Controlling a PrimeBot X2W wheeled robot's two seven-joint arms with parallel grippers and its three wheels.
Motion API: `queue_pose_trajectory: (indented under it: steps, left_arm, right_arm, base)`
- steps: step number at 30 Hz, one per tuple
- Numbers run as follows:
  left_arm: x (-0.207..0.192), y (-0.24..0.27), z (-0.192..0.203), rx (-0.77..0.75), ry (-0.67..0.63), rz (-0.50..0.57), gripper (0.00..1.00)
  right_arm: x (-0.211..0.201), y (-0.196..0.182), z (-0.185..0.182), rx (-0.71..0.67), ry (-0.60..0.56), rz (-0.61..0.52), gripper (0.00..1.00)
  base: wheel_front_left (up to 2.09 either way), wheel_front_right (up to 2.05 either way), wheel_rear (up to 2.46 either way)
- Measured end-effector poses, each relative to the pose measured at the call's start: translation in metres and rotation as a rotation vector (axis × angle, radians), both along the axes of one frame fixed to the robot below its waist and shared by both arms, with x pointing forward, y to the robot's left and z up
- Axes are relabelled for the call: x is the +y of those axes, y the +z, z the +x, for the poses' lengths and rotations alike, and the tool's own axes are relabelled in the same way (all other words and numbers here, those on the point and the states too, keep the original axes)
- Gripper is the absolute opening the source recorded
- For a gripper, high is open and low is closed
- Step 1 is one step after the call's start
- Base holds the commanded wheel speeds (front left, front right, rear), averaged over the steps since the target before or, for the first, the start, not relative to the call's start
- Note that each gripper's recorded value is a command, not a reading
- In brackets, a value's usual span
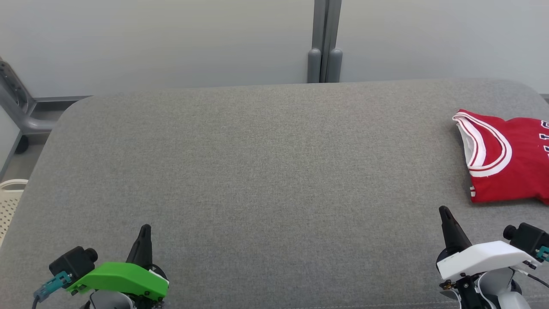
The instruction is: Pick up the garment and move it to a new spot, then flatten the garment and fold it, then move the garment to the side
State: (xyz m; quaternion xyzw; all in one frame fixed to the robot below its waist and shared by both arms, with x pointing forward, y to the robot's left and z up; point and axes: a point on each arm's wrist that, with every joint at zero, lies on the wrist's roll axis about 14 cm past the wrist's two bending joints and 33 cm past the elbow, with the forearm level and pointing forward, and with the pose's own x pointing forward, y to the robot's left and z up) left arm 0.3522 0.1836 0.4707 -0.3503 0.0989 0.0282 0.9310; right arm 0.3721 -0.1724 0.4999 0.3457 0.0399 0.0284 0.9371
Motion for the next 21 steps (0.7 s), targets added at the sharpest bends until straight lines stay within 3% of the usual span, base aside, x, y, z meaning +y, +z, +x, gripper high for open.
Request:
queue_pose_trajectory:
  steps: [21]
  left_arm:
    - [-0.005,0.010,0.021,-0.019,0.020,-0.245,0.00]
  right_arm:
    - [-0.018,0.000,0.007,0.016,-0.060,0.254,0.00]
  base:
    - [0.00,0.00,0.00]
